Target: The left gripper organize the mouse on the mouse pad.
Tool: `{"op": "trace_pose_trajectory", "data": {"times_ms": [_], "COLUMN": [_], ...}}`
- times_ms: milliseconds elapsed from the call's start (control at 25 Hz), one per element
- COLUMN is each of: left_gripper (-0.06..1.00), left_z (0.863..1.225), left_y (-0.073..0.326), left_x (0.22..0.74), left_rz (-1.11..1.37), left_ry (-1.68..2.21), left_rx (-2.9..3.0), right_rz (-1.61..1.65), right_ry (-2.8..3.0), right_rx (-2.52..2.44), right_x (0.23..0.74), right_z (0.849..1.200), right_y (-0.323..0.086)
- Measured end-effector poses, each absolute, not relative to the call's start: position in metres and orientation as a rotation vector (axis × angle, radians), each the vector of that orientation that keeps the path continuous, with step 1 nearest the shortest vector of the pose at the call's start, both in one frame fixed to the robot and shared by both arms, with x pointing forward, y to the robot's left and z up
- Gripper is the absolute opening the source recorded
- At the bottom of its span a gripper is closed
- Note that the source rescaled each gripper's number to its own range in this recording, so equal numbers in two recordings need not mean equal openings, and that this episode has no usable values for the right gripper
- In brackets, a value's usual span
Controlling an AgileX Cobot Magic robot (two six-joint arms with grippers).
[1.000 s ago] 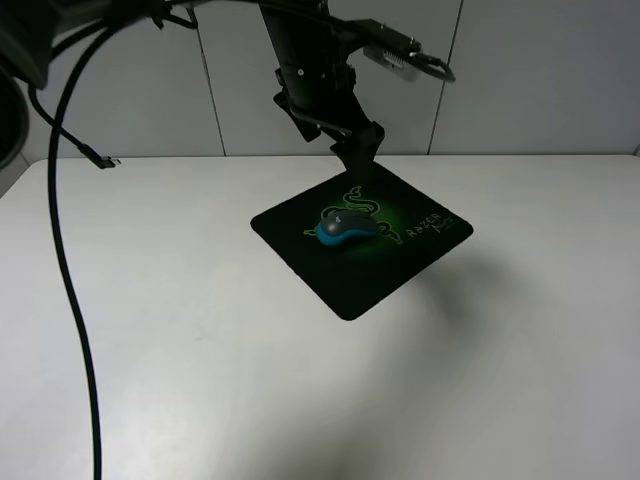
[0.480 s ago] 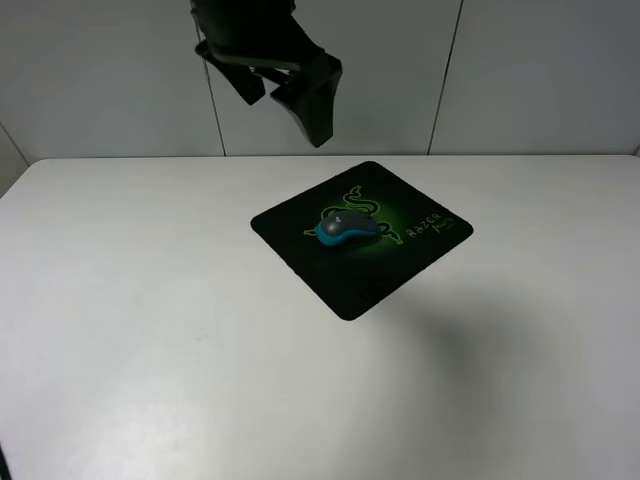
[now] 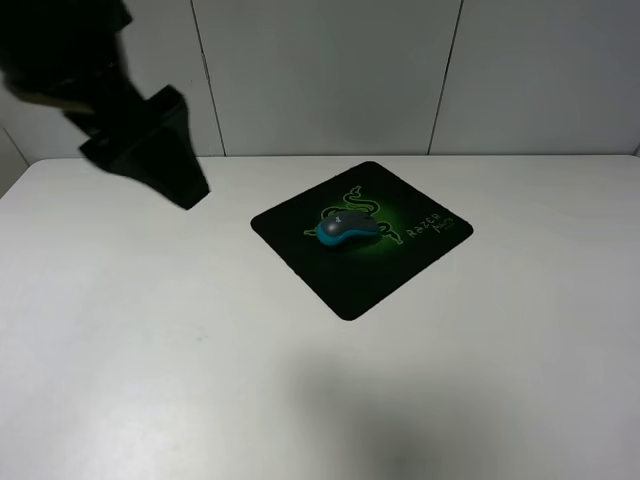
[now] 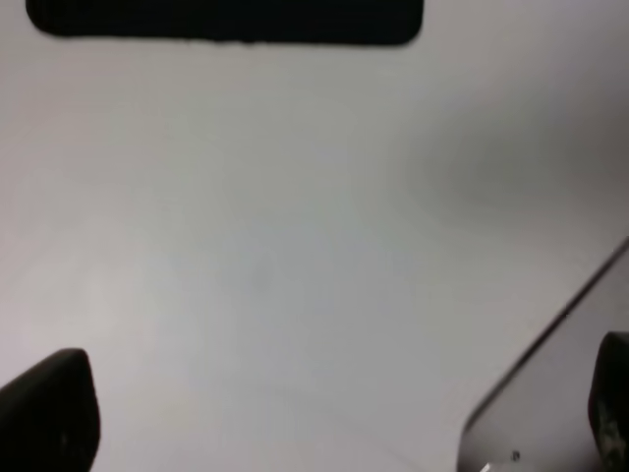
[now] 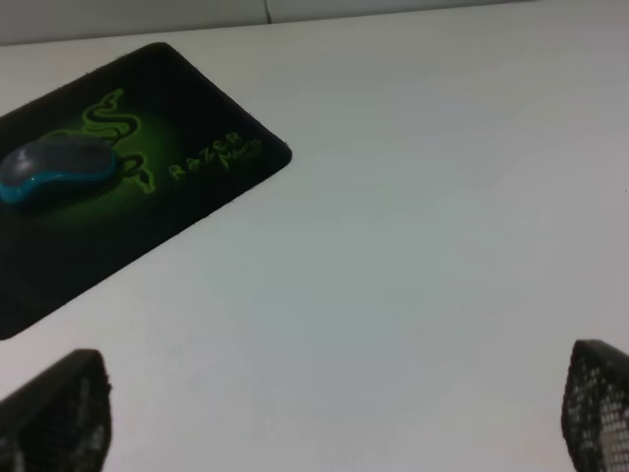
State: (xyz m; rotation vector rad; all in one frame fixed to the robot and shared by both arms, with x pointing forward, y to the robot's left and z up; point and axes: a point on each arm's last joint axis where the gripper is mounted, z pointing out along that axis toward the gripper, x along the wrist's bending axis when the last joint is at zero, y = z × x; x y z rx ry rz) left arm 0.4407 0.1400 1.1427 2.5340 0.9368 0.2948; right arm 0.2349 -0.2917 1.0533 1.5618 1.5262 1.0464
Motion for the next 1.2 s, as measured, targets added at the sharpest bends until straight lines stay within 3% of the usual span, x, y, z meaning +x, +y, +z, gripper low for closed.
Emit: {"op": "trace_pose_trajectory", "data": {"times_ms": [440, 800, 1200], "left_gripper": [1.0, 1.0, 1.0], "left_z": [1.142, 1.101, 1.06], "left_y": [0.208, 0.261, 0.295], "left_x": [0.352, 0.297, 0.26], "left_rz": [0.372, 0.439, 0.735], "left_ry": [0.892, 1.081, 1.405], "left_rx": [2.422, 2.255, 1.895], "right_rz": [1.047, 1.047, 1.047], "right_ry": [1.526, 1.526, 1.526], "right_rx": [1.562, 1.562, 1.562], "right_x": [0.235, 0.235, 0.235], "right_z": [1.053, 1.053, 1.053], "right_y": [-0.292, -0.292, -0.292]}}
